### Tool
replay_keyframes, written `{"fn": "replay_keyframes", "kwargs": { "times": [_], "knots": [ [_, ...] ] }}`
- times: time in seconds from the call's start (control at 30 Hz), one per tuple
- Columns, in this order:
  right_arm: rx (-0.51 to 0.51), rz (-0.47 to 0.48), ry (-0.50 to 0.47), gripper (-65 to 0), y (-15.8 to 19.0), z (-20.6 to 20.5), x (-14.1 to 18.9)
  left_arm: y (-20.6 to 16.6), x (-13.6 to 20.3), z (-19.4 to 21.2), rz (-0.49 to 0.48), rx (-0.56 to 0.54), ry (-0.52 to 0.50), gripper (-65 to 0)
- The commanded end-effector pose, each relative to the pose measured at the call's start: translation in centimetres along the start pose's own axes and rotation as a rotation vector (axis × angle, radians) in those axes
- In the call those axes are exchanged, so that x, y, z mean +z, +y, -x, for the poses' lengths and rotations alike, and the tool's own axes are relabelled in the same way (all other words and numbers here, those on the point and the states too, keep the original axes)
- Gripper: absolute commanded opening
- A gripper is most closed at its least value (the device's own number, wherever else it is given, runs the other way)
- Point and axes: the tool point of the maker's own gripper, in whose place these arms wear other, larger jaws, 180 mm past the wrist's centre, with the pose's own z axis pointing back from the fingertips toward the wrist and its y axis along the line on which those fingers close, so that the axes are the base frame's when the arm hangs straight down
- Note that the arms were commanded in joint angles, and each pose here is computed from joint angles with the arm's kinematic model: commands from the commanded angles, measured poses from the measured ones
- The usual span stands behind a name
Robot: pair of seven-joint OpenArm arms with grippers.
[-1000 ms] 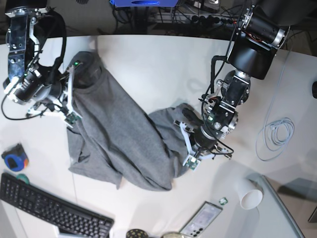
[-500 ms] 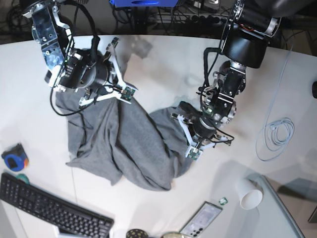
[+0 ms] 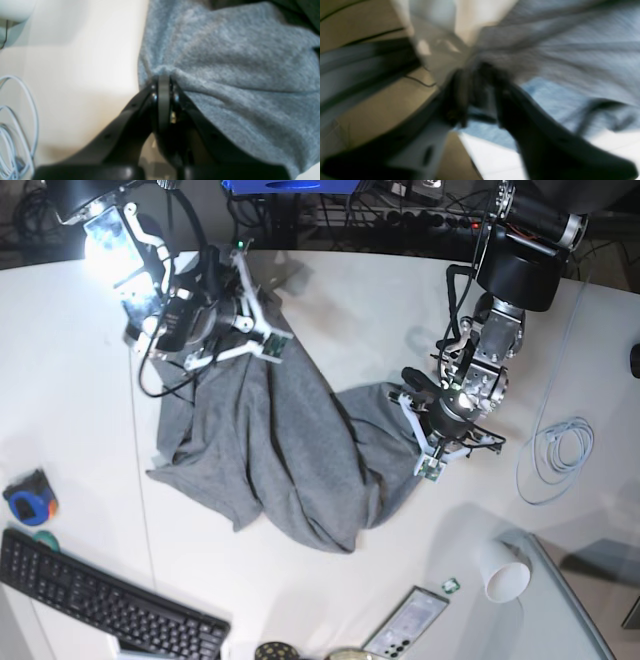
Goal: Layout the t-shirt on the table in an organized manner, then fold the t-shirt properly
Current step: 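Grasp a shirt edge with the right gripper and pull both apart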
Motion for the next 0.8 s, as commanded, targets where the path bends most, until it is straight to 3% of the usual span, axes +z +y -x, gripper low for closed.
{"fn": "replay_keyframes", "kwargs": {
  "times": [0.0, 0.07, 0.2, 0.3, 0.53, 0.77],
  "knots": [
    [-0.015, 0.056, -0.054, -36.5, -1.8, -1.2, 1.4, 1.3, 0.1, 0.1, -0.029, -0.010, 0.007, -65.0],
    [-0.086, 0.112, -0.097, -27.8, -3.9, -1.5, 2.7, 1.2, 0.3, 0.7, -0.026, -0.011, 0.013, -65.0],
    [-0.272, 0.203, -0.139, -28.8, -8.7, -0.4, 4.3, 1.8, 0.6, 1.9, -0.033, -0.018, 0.034, -65.0],
    [-0.337, 0.180, -0.111, -28.7, -10.0, 0.6, 3.2, 1.8, 0.7, 2.2, -0.033, -0.019, 0.037, -65.0],
    [-0.329, 0.175, -0.100, -28.8, -8.7, 1.0, 3.3, 1.6, 0.6, 1.9, -0.029, -0.014, 0.032, -65.0],
    [-0.256, 0.111, 0.068, -28.5, -4.7, 2.9, 2.9, 1.6, 1.3, -1.2, -0.033, -0.022, -0.045, -65.0]
  ]
}}
